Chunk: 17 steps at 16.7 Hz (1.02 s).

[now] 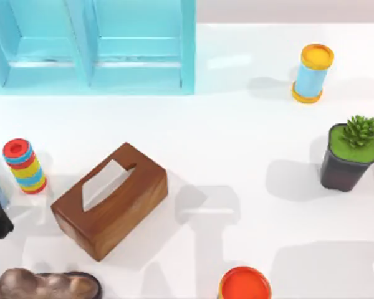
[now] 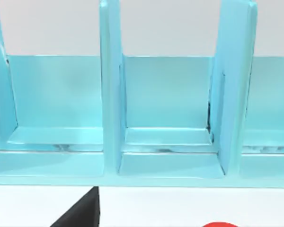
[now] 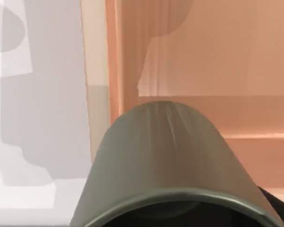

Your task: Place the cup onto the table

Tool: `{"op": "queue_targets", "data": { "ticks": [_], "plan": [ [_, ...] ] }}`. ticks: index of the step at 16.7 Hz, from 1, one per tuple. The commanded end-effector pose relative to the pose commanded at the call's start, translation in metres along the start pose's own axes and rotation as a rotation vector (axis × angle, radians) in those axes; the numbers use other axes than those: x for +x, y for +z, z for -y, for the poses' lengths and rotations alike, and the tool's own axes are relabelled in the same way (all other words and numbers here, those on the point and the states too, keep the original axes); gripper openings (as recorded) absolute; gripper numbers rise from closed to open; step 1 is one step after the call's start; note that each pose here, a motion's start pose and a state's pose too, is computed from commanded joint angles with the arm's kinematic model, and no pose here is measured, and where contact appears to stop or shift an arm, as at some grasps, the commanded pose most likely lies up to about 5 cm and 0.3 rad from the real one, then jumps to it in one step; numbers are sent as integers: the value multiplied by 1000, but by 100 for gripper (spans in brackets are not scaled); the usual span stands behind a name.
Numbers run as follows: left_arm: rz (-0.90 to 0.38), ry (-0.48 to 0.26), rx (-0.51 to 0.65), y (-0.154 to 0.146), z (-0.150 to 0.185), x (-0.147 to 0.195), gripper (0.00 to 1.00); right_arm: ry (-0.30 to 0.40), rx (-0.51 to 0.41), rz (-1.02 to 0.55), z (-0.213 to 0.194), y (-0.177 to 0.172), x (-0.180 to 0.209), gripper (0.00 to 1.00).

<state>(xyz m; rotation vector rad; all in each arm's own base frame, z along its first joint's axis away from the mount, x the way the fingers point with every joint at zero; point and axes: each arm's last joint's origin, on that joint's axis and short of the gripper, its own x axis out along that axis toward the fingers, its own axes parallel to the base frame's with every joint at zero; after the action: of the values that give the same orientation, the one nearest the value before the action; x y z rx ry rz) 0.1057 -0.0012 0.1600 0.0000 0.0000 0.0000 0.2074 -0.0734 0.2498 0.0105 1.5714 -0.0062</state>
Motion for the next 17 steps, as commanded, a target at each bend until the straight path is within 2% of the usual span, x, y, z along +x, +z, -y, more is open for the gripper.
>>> {"op": "queue_targets", "data": {
  "ticks": [4, 7, 12, 17],
  "plan": [
    [0, 0, 0, 0, 0, 0, 100, 4, 5, -5, 1, 0, 2, 0],
    [0, 0, 0, 0, 0, 0, 100, 3, 8, -1, -5, 15, -5, 0],
    [0, 0, 0, 0, 0, 0, 100, 3, 16, 27, -43, 74, -31, 0],
    [0, 0, 0, 0, 0, 0, 100, 13, 18, 61, -125, 144, -51, 0]
  ]
}}
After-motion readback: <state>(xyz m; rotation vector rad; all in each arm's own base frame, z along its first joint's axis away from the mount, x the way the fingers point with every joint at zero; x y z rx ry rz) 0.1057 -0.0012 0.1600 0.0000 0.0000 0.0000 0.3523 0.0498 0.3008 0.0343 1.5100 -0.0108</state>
